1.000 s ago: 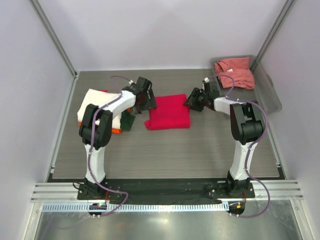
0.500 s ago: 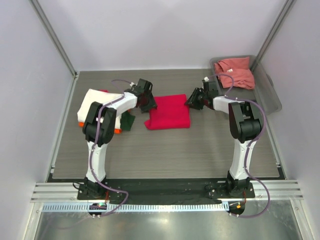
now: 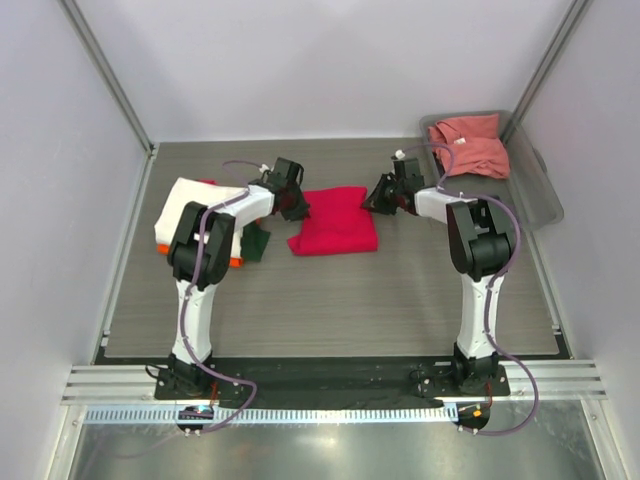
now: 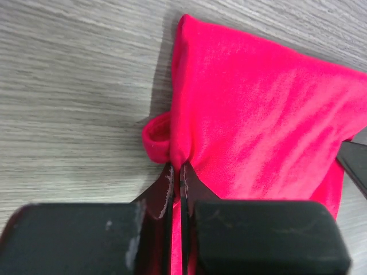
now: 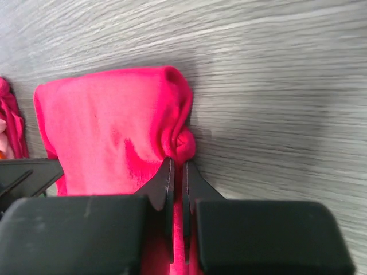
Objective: Fold and stack the t-shirts
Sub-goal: Neatly place the folded tshirt to the corner
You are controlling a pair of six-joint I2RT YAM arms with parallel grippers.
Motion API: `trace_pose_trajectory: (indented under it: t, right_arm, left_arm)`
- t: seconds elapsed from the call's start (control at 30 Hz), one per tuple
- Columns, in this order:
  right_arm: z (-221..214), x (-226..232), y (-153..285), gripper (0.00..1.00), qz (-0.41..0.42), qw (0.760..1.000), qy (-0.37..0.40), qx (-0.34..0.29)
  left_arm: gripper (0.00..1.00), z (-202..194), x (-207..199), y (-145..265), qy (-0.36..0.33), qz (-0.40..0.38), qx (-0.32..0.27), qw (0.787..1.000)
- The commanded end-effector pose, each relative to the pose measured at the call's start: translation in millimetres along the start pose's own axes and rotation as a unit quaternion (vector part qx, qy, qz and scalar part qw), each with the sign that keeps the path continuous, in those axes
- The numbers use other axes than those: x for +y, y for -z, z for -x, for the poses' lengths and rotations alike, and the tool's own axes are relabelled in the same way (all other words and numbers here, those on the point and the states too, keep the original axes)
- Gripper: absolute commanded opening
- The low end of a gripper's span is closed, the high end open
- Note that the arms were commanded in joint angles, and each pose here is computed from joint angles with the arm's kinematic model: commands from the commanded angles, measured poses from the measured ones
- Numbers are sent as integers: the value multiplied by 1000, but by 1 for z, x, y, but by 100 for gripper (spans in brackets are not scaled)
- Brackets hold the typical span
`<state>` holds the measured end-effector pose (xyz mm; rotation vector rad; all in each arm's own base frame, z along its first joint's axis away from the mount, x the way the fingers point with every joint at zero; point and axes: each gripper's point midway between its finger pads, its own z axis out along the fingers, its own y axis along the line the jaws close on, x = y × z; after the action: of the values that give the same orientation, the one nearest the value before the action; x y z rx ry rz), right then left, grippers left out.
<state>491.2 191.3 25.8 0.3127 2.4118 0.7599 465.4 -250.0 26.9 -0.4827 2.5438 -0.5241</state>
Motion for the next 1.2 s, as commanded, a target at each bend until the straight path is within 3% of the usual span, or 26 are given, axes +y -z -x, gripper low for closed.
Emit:
trace_pose_trajectory:
  t: [0.0, 0.13, 0.33, 0.57, 0.77, 0.93, 1.13, 1.17]
  right_arm:
    - [-16, 6, -2, 1, -24, 999, 33, 17]
    - [-3, 28, 30, 1, -26, 997, 63, -29]
    - [-21, 83, 71, 1, -4, 992, 114, -60]
    - [-49, 149, 139, 1, 33, 985, 142, -96]
    - [-73, 220, 184, 1, 105, 977, 150, -106]
    - [-88, 284, 183, 1, 136, 970, 177, -99]
    - [-107, 343, 163, 1, 163, 964, 187, -96]
    - [-118, 342, 142, 1, 154, 966, 190, -83]
  left_arm:
    - [0, 8, 8, -8, -18, 21, -19, 999]
    - [0, 14, 17, 20, -52, 55, -62, 995]
    - [0, 34, 16, 105, -85, 74, -120, 986]
    - [0, 10, 46, 211, -105, 83, -116, 984]
    - [0, 18, 75, 292, -84, 79, -139, 984]
    - [0, 57, 124, 339, -51, 143, -179, 972]
    - [0, 89, 173, 352, -24, 227, -170, 959]
    - [0, 100, 188, 360, -7, 244, -175, 954]
